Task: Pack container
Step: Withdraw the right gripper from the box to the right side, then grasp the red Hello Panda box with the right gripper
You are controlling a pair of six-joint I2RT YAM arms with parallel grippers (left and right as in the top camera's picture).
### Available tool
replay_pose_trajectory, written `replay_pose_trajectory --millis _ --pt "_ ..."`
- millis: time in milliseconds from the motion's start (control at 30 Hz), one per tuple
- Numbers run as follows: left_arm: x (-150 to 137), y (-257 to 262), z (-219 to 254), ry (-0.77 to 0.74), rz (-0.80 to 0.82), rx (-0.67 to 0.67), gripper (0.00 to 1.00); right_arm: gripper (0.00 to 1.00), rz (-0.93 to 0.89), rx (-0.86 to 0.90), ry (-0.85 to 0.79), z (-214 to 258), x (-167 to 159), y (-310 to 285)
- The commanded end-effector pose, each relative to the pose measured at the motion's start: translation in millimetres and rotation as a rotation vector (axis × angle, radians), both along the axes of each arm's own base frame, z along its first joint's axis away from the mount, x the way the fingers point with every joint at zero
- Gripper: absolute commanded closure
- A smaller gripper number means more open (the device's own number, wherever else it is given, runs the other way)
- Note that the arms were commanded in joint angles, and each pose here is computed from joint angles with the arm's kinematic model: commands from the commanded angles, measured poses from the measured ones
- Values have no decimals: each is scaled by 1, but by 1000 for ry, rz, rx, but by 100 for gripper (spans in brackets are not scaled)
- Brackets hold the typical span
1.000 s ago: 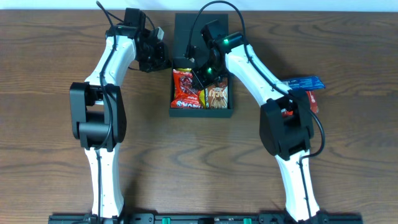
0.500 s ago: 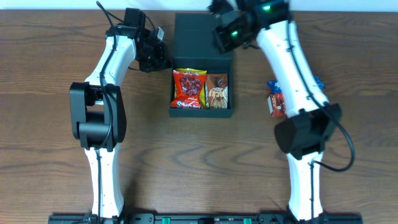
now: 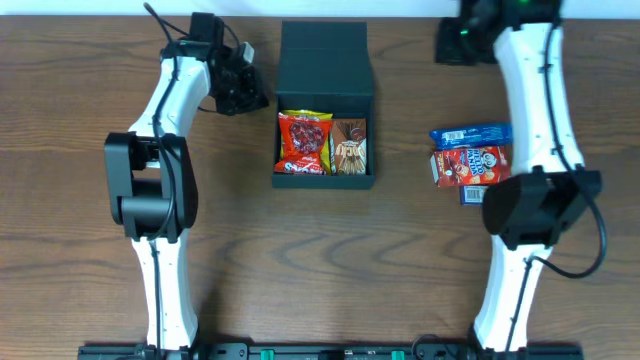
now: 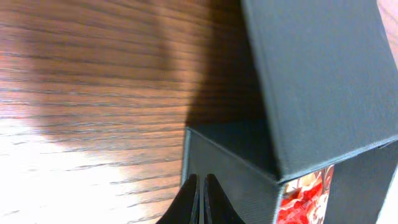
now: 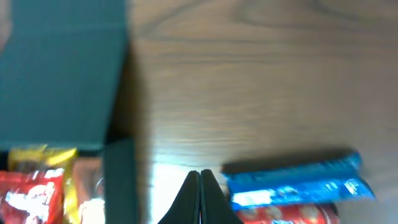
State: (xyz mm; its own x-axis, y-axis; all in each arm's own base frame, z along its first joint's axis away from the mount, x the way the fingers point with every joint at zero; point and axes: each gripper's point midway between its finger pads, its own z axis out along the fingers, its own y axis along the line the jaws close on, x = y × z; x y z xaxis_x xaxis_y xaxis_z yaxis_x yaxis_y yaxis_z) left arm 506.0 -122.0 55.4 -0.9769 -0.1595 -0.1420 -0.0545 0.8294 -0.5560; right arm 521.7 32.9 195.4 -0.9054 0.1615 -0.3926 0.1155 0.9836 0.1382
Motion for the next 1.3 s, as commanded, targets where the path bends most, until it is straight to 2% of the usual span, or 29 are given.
replay_pose_trajectory --millis 0,100,300,433,467,600,733,767,933,1067,1267 --pt "2 8 14 -13 28 -19 94 98 -214 15 10 5 -5 -31" --pt "5 14 16 -23 39 -18 94 98 -351 21 62 -9 -13 -53" --pt "9 18 19 -42 48 -16 94 98 -493 27 229 -42 -46 -69" --pt "10 18 20 -48 47 -16 94 98 -589 -91 323 -55 -74 -93" --pt "10 18 20 -50 47 -16 94 99 -573 -123 334 -55 -78 -102" --pt "11 19 20 -53 45 -15 94 99 -308 -202 378 -55 -85 -119" --pt "11 19 20 -53 47 -15 94 98 -152 -292 506 -53 -115 -133" --pt "11 20 20 -54 47 -14 94 98 -143 -319 541 -51 -123 -137" --pt "11 20 18 -54 48 2 94 98 -115 -162 484 -36 -126 -125" --pt "10 20 18 -43 57 -1 94 98 -186 -98 436 -20 -145 -150" --pt "13 20 19 -55 58 -1 94 99 -254 -34 487 -52 -192 -170"
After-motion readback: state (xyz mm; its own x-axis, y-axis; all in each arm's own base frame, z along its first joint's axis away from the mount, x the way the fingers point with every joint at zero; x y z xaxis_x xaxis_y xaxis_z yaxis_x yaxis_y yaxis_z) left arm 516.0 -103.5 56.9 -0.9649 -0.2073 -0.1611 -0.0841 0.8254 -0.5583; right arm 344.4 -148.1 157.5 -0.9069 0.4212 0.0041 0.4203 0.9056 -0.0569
